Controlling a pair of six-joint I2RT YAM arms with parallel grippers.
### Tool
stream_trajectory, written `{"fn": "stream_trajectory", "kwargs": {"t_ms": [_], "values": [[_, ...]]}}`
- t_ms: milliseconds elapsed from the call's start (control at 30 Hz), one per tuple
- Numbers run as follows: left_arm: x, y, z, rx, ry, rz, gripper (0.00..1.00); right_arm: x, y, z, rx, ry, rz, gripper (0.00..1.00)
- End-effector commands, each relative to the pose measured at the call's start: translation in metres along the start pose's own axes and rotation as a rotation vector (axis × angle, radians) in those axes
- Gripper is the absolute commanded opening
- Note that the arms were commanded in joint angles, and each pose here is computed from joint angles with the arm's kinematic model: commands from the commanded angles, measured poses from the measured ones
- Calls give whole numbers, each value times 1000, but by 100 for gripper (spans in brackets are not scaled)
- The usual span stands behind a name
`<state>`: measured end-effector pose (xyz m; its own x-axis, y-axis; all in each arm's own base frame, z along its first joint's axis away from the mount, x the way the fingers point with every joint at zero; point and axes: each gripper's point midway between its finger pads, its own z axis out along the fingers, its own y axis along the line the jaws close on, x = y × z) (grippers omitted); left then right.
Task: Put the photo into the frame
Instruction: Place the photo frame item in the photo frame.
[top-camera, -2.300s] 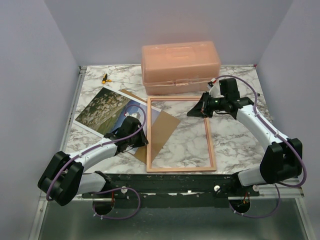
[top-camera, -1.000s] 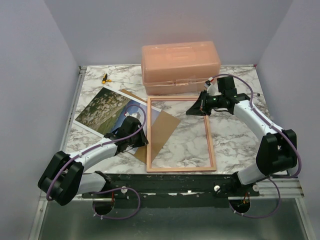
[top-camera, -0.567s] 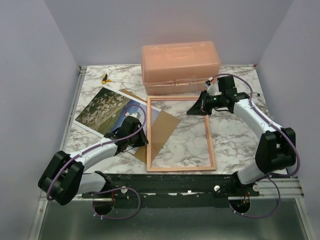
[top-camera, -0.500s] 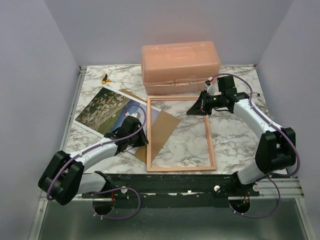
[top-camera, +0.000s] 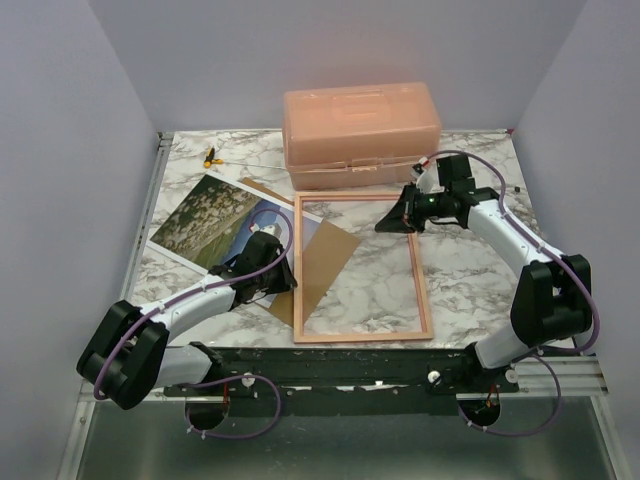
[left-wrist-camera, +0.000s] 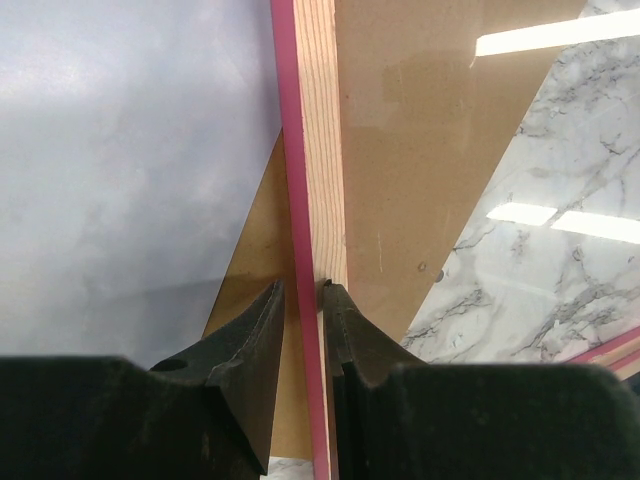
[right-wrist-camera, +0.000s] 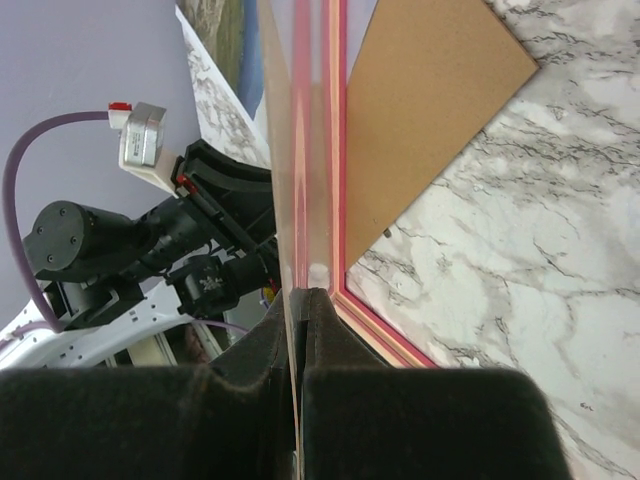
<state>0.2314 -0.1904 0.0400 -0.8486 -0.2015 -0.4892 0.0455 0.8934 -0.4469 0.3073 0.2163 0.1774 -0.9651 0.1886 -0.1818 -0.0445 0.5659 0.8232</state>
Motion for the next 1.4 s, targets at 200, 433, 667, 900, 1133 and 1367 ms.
{"fn": "stream_trajectory", "kwargs": {"t_ms": [200, 433, 667, 900, 1133, 1367], "values": [[21, 29, 3, -109, 70, 23, 23, 9, -13, 2, 9, 9, 11, 1], [21, 29, 3, -107, 68, 25, 23, 8, -28, 3, 76, -5, -12, 1], [21, 29, 3, -108, 70, 23, 23, 3, -35, -1, 141, -25, -34, 1], [21, 29, 3, -108, 70, 24, 23, 10, -28, 5, 55, -2, -33, 2], [22, 30, 3, -109, 70, 23, 23, 16, -53, 15, 98, 18, -22, 18], [22, 29, 3, -107, 71, 24, 23, 16, -69, 19, 155, 30, -34, 38]]}}
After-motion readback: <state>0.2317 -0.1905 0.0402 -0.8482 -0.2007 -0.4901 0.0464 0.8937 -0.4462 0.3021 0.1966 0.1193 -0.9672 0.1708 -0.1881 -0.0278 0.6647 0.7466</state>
